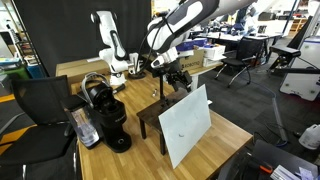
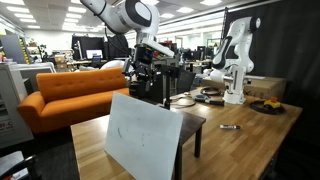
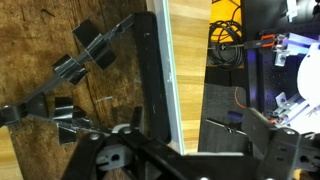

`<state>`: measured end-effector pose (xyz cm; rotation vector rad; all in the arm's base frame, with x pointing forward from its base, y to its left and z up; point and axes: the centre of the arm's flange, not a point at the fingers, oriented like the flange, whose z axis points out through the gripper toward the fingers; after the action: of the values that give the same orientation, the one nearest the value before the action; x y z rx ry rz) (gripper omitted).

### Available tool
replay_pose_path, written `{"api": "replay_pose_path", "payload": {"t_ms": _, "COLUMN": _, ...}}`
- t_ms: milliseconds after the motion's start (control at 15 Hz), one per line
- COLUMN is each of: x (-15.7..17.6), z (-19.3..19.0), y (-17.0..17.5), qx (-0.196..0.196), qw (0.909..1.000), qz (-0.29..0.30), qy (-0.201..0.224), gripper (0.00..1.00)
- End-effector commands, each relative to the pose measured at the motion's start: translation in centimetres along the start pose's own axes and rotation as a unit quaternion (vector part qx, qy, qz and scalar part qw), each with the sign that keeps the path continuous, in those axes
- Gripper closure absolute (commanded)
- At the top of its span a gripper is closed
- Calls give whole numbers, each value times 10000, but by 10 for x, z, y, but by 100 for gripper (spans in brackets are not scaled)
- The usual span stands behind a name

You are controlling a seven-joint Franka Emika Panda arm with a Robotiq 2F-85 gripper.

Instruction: Place the whiteboard on the stand

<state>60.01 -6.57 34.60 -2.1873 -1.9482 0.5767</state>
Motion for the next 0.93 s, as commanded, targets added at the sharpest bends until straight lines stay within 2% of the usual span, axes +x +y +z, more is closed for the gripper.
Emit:
{"api": "replay_pose_path", "payload": {"t_ms": 0, "x": 4, "z": 17, "y": -9, "qx": -127, "qw": 9996, "qz": -75, "qy": 232, "gripper": 0}}
{"api": "replay_pose_path", "payload": {"t_ms": 400, "x": 13, "z": 45, "y": -14, "qx": -180, "qw": 9993, "qz": -188, "qy": 268, "gripper": 0}}
{"api": "replay_pose_path", "payload": {"t_ms": 867, "x": 16, "z": 52, "y": -21, "qx": -285, "qw": 9990, "qz": -232, "qy": 267, "gripper": 0}}
